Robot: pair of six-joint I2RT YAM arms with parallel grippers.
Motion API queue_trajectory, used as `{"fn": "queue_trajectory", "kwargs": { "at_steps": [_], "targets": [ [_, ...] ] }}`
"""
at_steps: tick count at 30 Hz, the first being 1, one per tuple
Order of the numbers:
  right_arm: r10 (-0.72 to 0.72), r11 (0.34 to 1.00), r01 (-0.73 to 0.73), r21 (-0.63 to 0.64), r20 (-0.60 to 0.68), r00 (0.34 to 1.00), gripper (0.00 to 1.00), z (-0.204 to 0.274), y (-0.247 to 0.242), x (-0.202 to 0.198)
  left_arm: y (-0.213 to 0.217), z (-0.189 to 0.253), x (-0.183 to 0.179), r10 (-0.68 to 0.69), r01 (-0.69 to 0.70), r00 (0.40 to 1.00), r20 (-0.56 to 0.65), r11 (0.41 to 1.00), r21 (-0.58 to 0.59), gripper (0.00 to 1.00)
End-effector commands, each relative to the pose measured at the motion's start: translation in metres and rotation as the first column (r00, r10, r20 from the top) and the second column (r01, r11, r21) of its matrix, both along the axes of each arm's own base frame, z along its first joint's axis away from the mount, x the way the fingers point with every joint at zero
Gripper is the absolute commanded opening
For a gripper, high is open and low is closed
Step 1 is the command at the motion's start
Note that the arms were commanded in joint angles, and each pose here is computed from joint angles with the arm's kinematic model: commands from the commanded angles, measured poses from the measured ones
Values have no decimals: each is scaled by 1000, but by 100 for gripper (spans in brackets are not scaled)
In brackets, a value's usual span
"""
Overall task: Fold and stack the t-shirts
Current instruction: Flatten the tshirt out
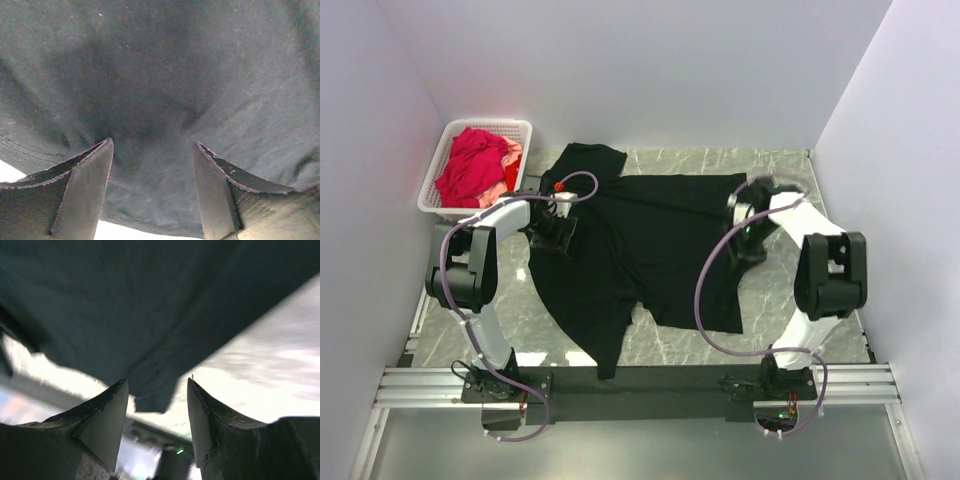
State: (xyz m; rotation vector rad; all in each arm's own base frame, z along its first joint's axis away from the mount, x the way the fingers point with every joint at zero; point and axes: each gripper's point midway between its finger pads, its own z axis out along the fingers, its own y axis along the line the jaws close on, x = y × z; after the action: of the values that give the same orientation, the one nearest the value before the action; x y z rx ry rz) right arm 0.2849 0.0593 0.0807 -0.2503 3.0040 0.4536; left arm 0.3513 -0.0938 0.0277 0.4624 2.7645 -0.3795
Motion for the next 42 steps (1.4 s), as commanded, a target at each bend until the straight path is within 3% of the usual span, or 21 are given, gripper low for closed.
{"fn": "queue_trajectory", "kwargs": {
  "at_steps": [1, 10, 19, 36, 39, 42],
  "targets": [
    [-4, 992, 21, 122, -136, 991, 57, -15, 25, -30, -2, 12, 4, -25, 25, 998, 58, 1000, 12, 70],
    [30, 999, -23, 44, -175, 984, 54, -35, 29, -44, 2, 2, -5, -23, 22, 999, 39, 999, 37, 69],
    [30, 998, -37, -45, -147, 989, 53, -22, 13, -47, 4, 2, -2, -21, 19, 999, 42, 999, 43, 68],
    [6, 998, -20, -63, -217, 976, 49, -42, 13, -44, 3, -1, 4, -13, 11, 999, 45, 999, 47, 68],
    [-5, 999, -6, -51, -209, 978, 46, -44, 16, -38, 4, -5, 3, -12, 10, 999, 38, 999, 51, 68],
    [-9, 999, -1, -52, -194, 981, 34, -44, 15, -33, 5, -9, 1, -10, 9, 1000, 30, 998, 58, 66]
  ]
}}
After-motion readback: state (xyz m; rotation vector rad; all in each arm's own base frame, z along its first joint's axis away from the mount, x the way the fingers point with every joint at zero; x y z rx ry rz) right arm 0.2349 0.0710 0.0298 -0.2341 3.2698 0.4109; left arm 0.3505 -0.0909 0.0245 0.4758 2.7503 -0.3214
